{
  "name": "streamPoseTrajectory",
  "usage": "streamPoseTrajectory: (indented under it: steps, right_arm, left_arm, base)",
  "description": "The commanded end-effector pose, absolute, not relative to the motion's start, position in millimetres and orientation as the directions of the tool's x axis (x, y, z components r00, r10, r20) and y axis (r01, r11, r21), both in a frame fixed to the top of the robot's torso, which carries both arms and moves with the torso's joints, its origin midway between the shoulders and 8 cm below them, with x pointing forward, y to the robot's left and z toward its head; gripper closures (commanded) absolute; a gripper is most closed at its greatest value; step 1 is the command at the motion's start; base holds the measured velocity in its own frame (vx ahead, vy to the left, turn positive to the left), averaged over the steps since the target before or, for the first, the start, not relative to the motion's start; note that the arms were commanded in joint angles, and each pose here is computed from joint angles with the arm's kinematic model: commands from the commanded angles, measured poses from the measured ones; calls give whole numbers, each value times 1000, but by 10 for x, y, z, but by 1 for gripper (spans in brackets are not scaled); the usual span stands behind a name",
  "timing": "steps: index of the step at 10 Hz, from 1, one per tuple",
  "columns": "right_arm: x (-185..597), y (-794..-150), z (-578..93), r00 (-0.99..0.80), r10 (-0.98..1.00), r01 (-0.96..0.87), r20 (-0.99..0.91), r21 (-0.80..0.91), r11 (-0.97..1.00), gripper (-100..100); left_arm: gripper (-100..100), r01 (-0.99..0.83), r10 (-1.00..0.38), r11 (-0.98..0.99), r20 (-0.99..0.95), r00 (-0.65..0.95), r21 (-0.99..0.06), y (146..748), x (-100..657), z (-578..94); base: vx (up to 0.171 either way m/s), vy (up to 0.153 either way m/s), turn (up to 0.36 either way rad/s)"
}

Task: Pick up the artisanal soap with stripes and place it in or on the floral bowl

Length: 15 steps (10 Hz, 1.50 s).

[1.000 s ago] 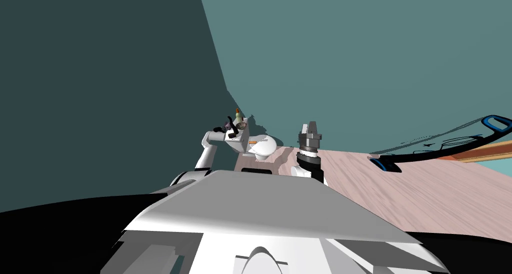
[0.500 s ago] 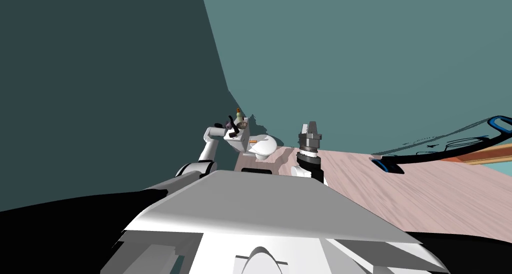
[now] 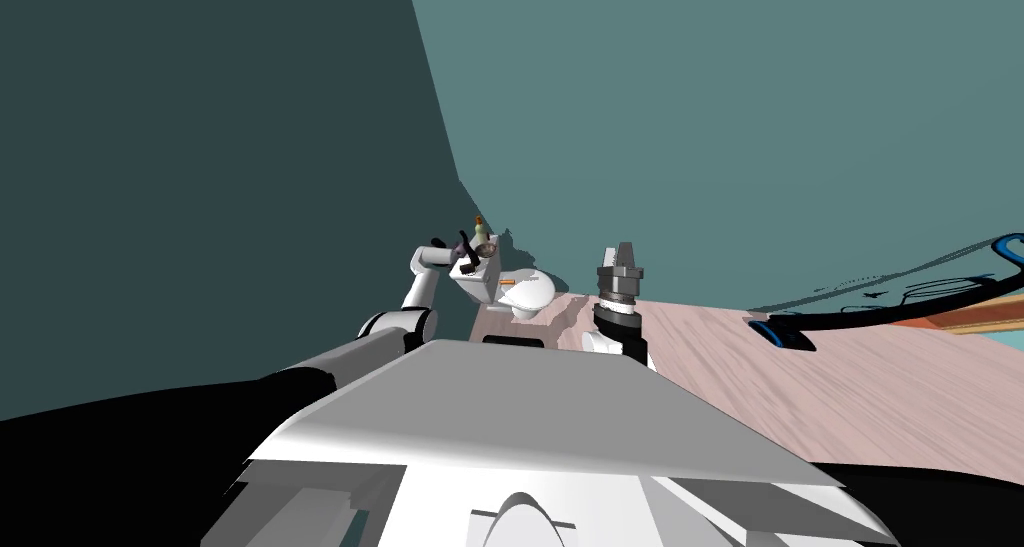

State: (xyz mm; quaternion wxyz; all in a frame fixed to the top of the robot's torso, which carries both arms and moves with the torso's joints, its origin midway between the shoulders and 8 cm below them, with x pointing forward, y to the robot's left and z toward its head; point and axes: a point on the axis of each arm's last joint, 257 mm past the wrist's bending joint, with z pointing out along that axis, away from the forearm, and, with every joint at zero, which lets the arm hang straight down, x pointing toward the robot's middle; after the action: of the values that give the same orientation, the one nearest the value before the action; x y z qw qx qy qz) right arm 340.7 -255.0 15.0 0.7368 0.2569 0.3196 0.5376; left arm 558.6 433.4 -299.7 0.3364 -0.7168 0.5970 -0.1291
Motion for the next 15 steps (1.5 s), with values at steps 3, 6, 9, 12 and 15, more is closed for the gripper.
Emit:
streamPoseTrajectory:
  steps: [3, 6, 9, 12, 15]
  right_arm:
    - [3407, -2550, 150, 218, 956, -628, -195, 722, 290, 0]
    - [3407, -2550, 150, 218, 956, -628, -195, 722, 290, 0]
    - [3407, -2550, 150, 218, 956, -628, -195, 722, 290, 0]
    - [3407, -2550, 150, 218, 956, -628, -195, 722, 290, 0]
    - [3407, -2550, 150, 218, 956, -628, -195, 722, 290, 0]
  left_arm:
    - [-100, -814, -946, -98, -200, 254, -572, 4299, 5555, -3085]
    - [-100, -858, -951, -131, -180, 250, -496, 4226, 5535, -3095]
    - [-100, -885, -954, -150, -172, 247, -440, 4189, 5474, -3155]
    - [-100, -919, -959, -171, -154, 238, -355, 4099, 5407, -3128]
    - [-100, -947, -963, -190, -136, 231, -259, 4014, 5292, -3128]
  base:
    - [4, 15, 18]
    - [9, 18, 27]
    - [15, 18, 15]
    - [17, 19, 20]
    - [27, 19, 19]
